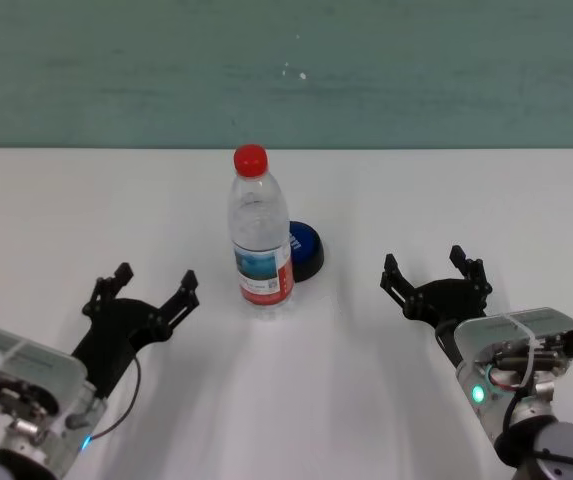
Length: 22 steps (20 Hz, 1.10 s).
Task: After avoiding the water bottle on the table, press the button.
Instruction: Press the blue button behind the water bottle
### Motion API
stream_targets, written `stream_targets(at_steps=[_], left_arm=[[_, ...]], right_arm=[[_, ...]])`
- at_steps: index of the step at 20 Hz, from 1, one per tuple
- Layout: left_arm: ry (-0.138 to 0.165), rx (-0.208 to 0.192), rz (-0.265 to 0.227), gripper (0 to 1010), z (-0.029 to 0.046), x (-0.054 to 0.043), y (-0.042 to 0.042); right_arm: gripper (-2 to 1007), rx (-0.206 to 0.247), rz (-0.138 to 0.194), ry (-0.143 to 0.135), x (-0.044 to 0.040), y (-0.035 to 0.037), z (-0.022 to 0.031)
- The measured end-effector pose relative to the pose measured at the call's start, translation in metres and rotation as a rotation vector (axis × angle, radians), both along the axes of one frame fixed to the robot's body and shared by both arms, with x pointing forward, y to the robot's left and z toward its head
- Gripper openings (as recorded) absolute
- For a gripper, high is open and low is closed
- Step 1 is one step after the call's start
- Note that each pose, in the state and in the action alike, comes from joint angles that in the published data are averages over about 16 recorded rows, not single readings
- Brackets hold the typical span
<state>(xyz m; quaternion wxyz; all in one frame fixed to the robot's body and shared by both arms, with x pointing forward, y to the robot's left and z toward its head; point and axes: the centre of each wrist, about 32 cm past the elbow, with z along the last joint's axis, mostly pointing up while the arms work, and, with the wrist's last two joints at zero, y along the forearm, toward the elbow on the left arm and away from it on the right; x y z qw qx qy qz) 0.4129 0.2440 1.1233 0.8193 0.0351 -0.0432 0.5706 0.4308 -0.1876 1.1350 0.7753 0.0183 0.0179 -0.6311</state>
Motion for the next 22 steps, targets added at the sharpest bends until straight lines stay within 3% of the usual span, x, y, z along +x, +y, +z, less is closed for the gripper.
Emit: stream_targets(at_steps=[9, 22], left_arm=[[-0.001, 0.003, 0.03, 1010, 0.0013, 0.0036, 0.0092], [-0.024, 0.009, 0.078, 1010, -0.0002, 0.0226, 0.0092]], right_arm=[[1004, 0.0, 0.0, 0.0, 0.0, 0.0, 0.0], [1004, 0.0, 0.0, 0.0, 0.0, 0.0, 0.0]])
